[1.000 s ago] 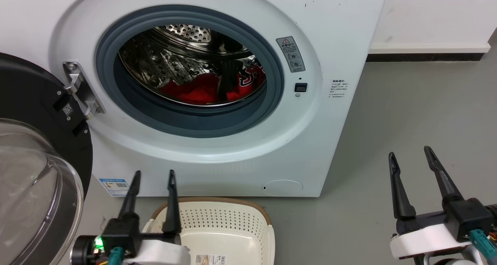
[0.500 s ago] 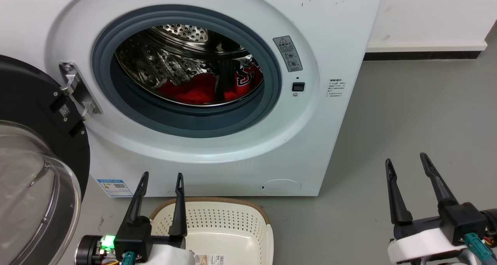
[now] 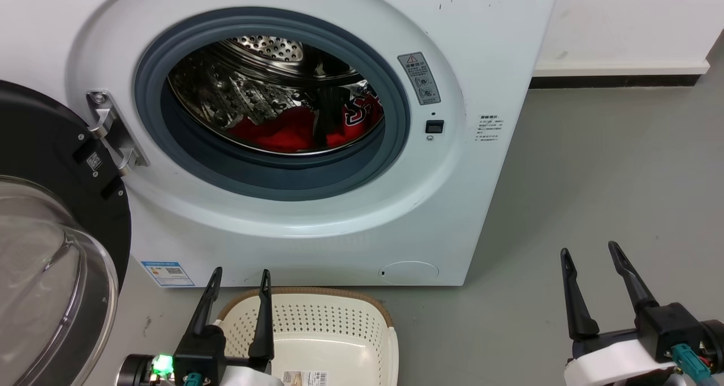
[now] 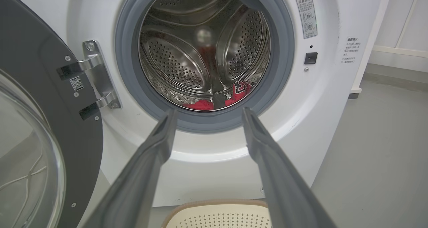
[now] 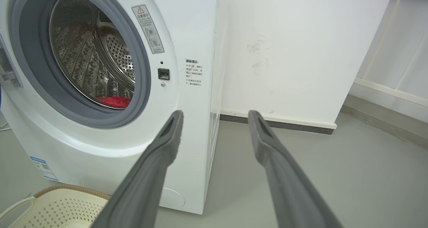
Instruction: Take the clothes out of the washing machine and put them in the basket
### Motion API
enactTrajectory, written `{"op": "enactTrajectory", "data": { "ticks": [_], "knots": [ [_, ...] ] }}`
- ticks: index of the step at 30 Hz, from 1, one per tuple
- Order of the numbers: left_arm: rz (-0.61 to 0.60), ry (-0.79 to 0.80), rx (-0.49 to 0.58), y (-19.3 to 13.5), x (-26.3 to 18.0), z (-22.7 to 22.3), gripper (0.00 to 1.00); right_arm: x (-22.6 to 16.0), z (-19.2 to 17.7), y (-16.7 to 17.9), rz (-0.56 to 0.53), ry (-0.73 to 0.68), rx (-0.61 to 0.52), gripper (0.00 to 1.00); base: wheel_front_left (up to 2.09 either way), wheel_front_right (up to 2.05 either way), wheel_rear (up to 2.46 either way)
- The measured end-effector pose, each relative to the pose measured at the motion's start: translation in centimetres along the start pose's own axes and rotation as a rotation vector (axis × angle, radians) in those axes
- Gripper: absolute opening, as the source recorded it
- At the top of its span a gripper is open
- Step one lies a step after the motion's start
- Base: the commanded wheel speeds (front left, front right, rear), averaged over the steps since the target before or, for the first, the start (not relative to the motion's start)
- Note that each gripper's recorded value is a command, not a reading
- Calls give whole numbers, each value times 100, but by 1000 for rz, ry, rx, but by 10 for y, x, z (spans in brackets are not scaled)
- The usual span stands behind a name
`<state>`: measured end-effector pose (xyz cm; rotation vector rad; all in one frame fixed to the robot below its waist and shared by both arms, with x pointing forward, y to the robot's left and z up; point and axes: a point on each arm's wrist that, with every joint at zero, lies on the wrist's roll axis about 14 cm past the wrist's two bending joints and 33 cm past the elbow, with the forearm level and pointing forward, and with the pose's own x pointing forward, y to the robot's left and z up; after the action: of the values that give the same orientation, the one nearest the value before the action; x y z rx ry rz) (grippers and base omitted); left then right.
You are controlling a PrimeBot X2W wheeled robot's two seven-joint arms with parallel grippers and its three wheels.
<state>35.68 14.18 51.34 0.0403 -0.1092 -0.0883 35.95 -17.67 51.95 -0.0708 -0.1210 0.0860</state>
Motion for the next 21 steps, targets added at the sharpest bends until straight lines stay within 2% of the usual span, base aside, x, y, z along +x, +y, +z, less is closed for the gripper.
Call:
{"op": "enactTrajectory", "data": {
  "ticks": [14, 21],
  "knots": [
    [-10, 18, -5, -1, 2, -6, 100, 2, -1, -3, -9, 3, 8, 100, 0, 0, 0],
    [-84, 62, 44, -1, 26, -25, 100, 14, -6, -14, -45, 9, 42, 100, 0, 0, 0]
  ]
}}
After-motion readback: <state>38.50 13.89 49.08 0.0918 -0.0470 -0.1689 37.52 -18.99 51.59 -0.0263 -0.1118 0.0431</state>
